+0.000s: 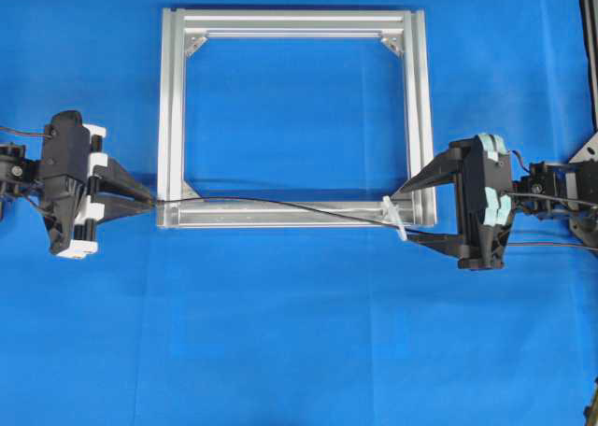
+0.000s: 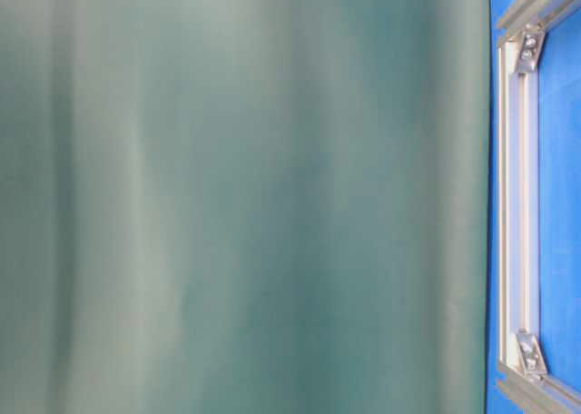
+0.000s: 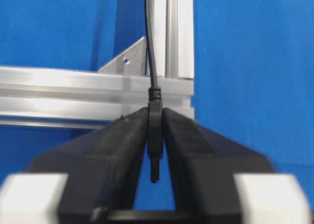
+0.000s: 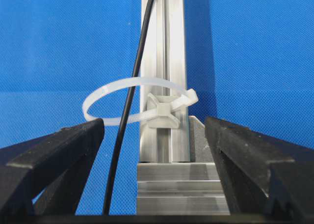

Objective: Insert the wire through the string loop located on the right side.
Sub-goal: 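Release the cable from the left gripper and withdraw both grippers outward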

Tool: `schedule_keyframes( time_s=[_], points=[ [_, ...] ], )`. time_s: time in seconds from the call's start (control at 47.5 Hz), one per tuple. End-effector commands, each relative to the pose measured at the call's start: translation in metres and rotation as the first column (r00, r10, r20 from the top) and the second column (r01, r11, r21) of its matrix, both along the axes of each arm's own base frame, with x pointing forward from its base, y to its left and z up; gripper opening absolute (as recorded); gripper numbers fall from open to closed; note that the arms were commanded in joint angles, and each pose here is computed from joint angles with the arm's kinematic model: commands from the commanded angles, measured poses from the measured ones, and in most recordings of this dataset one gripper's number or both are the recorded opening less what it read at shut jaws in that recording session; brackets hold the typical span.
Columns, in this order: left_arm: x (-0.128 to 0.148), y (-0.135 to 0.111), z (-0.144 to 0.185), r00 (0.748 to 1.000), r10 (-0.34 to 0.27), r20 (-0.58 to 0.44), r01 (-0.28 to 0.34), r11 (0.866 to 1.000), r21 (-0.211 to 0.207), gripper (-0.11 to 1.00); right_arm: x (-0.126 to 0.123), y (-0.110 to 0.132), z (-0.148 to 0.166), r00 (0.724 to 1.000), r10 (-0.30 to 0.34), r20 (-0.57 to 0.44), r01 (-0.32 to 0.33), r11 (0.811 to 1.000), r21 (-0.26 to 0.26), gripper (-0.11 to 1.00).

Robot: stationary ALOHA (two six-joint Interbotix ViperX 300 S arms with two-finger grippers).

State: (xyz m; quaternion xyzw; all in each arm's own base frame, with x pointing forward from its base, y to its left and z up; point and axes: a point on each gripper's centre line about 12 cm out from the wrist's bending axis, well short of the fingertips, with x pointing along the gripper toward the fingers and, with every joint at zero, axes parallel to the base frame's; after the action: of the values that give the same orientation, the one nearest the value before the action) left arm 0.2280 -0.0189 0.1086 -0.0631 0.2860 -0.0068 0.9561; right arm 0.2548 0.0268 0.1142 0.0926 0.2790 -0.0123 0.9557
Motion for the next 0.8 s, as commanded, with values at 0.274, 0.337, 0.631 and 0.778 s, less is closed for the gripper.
schedule_keyframes(
  time_s=[0.274,0.337,0.631,0.778],
  points=[
    [-0.003,-0.001,-0.001,1.000,-0.009,-0.026,0.009,1.000,0.006,0.90,0.004,0.002,0.011,0.999,0.007,0.046,-0.007,1.000,0.002,0.92],
    [-0.003,-0.001,-0.001,1.000,-0.008,-0.024,0.008,1.000,0.005,0.87,0.004,0.002,0.012,0.999,0.007,0.044,-0.007,1.000,0.004,0.92],
    [0.008,-0.002,0.022,0.998,-0.005,0.064,0.005,1.000,-0.009,0.86,0.003,0.003,0.029,0.997,0.014,0.075,-0.015,1.000,0.017,0.92],
    [0.017,-0.003,0.049,0.990,-0.007,0.141,0.009,1.000,-0.018,0.86,-0.001,0.003,0.050,0.991,0.024,0.128,-0.027,0.999,0.022,0.92]
  ],
)
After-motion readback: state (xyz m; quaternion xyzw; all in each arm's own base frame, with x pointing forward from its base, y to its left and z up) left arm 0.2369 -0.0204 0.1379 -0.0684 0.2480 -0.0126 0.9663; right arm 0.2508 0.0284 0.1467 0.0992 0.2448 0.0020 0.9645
